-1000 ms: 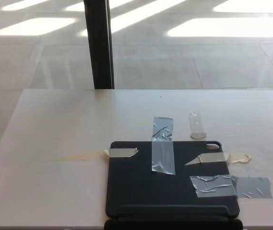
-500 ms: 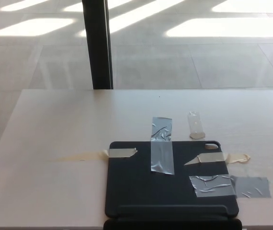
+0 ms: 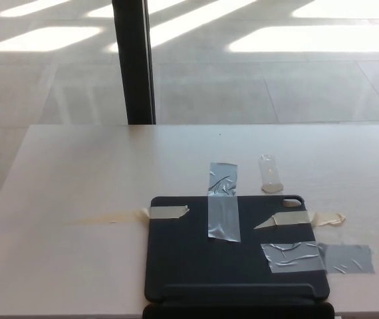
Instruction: The robot uses its right hand to open a folded tablet cover kept in the middle of the desk
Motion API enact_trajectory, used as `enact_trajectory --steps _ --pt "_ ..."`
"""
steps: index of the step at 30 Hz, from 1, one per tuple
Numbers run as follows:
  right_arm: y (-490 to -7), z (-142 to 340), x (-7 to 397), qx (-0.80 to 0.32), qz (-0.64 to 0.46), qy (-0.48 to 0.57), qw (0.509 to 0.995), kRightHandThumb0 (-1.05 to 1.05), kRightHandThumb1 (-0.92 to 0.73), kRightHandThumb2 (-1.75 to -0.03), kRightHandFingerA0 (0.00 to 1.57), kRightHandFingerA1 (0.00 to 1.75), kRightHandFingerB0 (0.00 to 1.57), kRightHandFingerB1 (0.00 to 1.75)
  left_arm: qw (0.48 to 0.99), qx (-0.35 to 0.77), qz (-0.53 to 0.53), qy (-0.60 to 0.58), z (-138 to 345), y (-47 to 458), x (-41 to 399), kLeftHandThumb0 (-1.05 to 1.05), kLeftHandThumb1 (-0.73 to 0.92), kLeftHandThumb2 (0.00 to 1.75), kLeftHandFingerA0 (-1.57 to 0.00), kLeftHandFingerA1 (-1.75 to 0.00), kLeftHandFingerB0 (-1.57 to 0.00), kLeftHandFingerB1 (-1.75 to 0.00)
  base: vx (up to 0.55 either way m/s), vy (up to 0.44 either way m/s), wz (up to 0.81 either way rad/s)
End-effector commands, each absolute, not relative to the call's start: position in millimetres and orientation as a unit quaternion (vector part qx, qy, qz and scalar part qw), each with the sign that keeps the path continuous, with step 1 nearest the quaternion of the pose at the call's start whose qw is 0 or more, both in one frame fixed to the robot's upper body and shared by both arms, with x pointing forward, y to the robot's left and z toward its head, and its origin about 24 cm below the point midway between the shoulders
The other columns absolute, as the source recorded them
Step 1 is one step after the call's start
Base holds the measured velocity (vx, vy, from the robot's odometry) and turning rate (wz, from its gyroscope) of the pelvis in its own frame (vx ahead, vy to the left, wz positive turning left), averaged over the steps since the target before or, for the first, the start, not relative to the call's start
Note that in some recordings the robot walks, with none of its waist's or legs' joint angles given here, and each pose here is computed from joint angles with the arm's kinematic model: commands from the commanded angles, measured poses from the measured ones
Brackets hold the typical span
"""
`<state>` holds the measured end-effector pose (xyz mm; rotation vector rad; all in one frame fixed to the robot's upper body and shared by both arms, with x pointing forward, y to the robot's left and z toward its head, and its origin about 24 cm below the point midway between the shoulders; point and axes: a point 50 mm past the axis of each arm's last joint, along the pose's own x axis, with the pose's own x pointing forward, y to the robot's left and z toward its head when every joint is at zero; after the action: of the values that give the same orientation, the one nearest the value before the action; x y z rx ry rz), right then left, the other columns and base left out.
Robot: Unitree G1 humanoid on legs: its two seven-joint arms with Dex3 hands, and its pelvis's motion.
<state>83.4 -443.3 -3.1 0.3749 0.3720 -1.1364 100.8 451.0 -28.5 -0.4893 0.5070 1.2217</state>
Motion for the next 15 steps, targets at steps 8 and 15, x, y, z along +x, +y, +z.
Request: enact_trajectory --steps 8,15 --pt "-439 -18 83 0.225 -0.595 0.116 0.763 -0.61 -0.50 -0.55 0.65 0.72 0.56 0.57 0.765 -0.223 0.561 0.222 -28 452 100 -0.61 0.33 0.85 -0.64 -0.85 -0.59 -0.75 0.00 0.000 0.00" --pt "-437 -28 83 0.206 -0.579 0.145 0.775 -0.55 -0.48 -0.54 0.73 0.74 0.56 0.60 0.762 -0.238 0.563 0.216 -30 451 95 -0.61 0.33 0.85 -0.56 -0.81 -0.54 -0.74 0.00 0.000 0.00"
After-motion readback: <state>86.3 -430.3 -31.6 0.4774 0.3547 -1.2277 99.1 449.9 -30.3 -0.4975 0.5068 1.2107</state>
